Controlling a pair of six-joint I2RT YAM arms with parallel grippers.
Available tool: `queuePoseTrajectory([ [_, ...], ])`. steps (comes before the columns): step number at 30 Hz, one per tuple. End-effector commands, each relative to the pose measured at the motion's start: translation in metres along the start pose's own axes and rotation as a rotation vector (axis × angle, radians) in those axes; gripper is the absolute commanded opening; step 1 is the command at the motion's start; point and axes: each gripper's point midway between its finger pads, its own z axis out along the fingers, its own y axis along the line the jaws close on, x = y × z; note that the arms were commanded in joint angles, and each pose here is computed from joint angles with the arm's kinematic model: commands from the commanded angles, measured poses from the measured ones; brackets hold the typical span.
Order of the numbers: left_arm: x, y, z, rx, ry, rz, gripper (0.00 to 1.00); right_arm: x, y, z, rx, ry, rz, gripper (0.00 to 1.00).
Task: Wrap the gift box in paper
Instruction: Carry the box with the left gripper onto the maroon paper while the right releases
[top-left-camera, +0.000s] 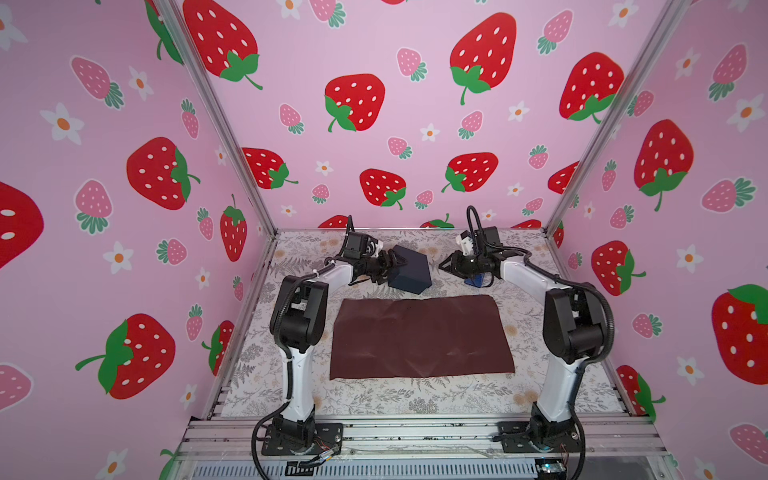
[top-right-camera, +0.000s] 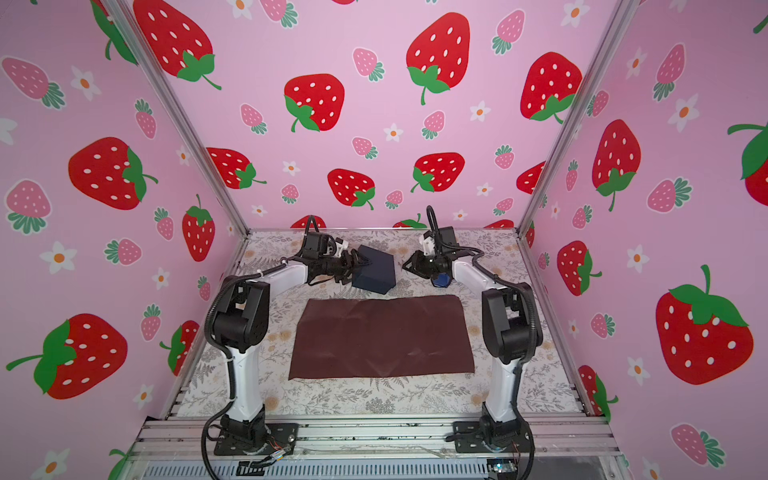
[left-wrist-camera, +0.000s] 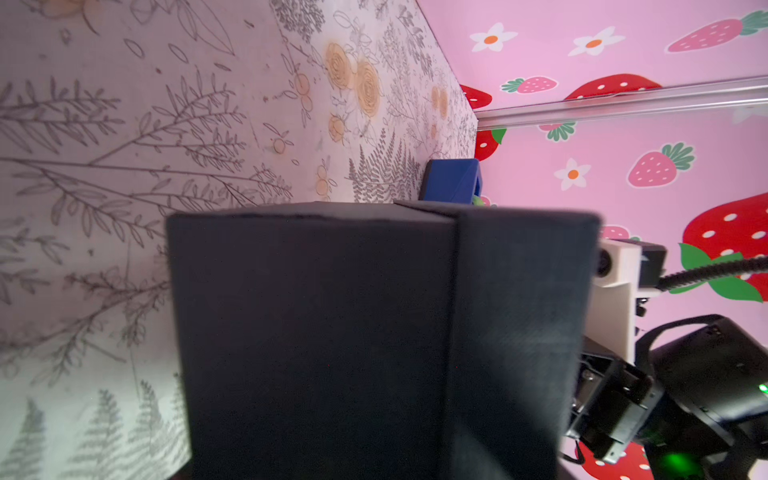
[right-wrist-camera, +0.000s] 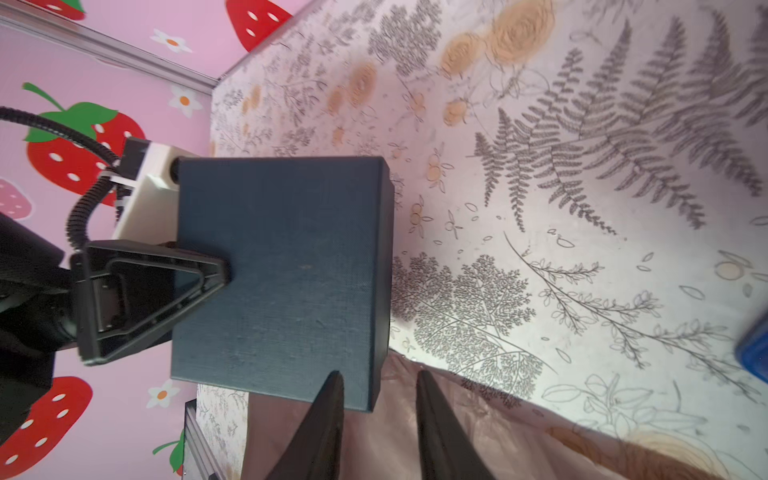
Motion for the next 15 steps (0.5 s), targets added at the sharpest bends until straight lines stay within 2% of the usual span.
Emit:
queuePoseTrajectory([
  [1, 0.009, -0.032, -0.019, 0.04, -0.034, 0.047, 0.78, 0.01, -0.003, -0.02, 0.035, 0.0, -0.009, 0.34],
  [9, 0.061, -0.036, -0.039, 0.004, -0.054, 0.05, 0.78, 0.024, -0.007, -0.068, 0.04, -0.057, -0.004, 0.36],
  [15, 0.114, -0.031, -0.037, -0.014, -0.044, 0.043, 0.78, 0.047, -0.018, -0.08, 0.049, -0.042, 0.005, 0.37],
])
